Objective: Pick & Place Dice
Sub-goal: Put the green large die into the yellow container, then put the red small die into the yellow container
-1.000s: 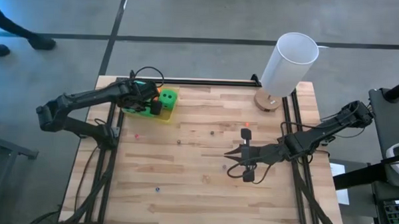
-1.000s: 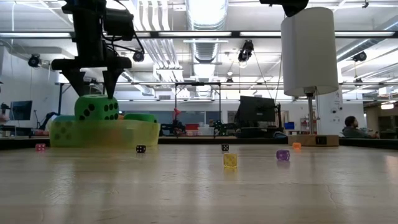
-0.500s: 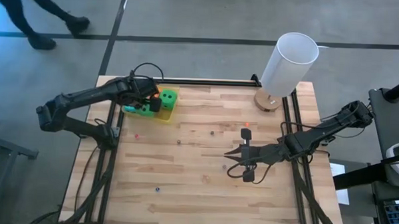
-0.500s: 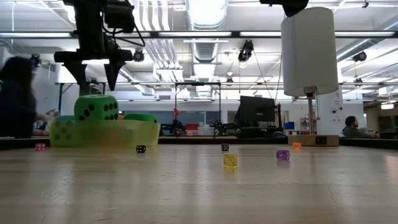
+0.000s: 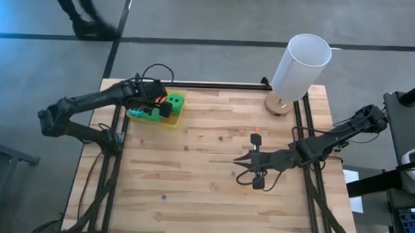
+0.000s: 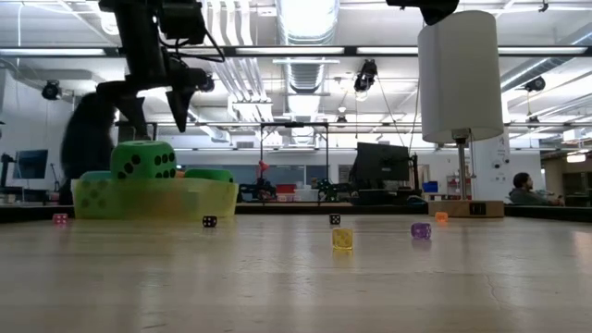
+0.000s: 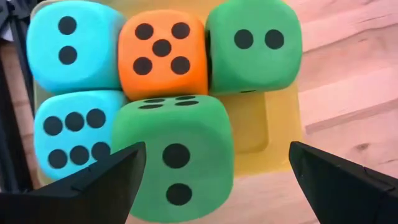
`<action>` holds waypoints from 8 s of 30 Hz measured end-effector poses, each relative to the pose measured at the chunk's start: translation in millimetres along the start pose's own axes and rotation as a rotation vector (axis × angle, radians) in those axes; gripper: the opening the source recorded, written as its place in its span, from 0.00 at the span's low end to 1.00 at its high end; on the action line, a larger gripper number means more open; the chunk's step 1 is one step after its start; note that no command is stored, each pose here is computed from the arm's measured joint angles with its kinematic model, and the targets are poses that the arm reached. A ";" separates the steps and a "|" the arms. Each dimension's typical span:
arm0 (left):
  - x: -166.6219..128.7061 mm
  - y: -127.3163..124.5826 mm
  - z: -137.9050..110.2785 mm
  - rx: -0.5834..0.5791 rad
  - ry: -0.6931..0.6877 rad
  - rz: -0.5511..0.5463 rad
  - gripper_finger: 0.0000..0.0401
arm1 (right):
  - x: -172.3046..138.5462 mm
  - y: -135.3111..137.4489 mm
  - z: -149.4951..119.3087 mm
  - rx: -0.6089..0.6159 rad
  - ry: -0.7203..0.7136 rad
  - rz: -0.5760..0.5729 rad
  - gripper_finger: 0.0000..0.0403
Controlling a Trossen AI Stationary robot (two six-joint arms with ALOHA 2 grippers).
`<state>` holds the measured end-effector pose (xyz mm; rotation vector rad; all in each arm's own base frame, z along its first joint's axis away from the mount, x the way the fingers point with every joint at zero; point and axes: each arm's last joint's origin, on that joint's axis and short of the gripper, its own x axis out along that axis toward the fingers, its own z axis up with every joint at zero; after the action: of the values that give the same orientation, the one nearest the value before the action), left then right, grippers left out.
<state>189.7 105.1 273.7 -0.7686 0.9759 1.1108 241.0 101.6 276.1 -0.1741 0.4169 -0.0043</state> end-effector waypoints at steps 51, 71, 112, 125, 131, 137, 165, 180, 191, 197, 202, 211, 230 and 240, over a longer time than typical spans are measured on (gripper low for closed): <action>22.2 -13.6 -15.4 0.071 0.019 -0.139 0.99 | 0.0 0.0 0.0 0.000 0.000 0.000 0.07; 37.9 -14.8 -26.1 0.084 0.001 -0.155 1.00 | 0.0 0.0 0.0 0.000 0.000 0.000 0.07; 27.6 -5.4 -29.2 0.087 0.011 -0.125 0.99 | 0.0 0.0 -0.1 0.000 0.000 0.000 0.07; 56.7 0.4 -42.2 0.073 -0.013 -0.122 1.00 | 0.0 0.0 0.0 0.000 0.000 0.000 0.07; 58.3 1.3 -43.9 0.081 -0.011 -0.126 1.00 | 0.0 0.0 0.0 0.000 0.000 0.000 0.07; 43.9 0.7 -37.3 0.096 -0.038 -0.138 0.99 | 0.0 -0.1 0.0 0.000 0.000 0.000 0.07; -15.8 -19.2 -109.6 0.277 0.017 -0.205 1.00 | 0.0 0.0 0.0 0.000 0.000 0.000 0.07; -7.8 -13.1 -169.2 0.208 0.179 -0.176 0.99 | 0.0 0.0 -0.1 0.000 0.000 0.000 0.07; 1.9 -10.1 -172.6 0.234 0.182 -0.164 0.99 | 0.0 0.0 -0.1 0.000 0.001 0.000 0.07; 4.3 -10.7 -169.9 0.285 0.168 -0.160 0.95 | 0.0 0.0 0.0 0.000 0.000 0.000 0.07; 5.0 -15.1 -166.2 0.299 0.153 -0.202 0.83 | 0.0 0.0 0.0 0.000 0.000 0.000 0.07; 7.7 -16.2 -162.3 0.364 0.135 -0.200 0.59 | 0.0 0.0 0.0 0.000 0.000 0.000 0.07; 33.9 -29.4 -158.5 0.386 0.256 -0.110 0.39 | 0.0 0.0 0.1 -0.001 0.000 0.000 0.07; 48.7 -14.0 -127.1 0.260 0.281 0.006 0.35 | 0.0 0.0 2.1 0.006 -0.020 0.000 0.07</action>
<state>178.6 6.3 179.6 -0.7191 1.3309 0.8721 241.9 102.0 278.0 -0.1679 0.3968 -0.0041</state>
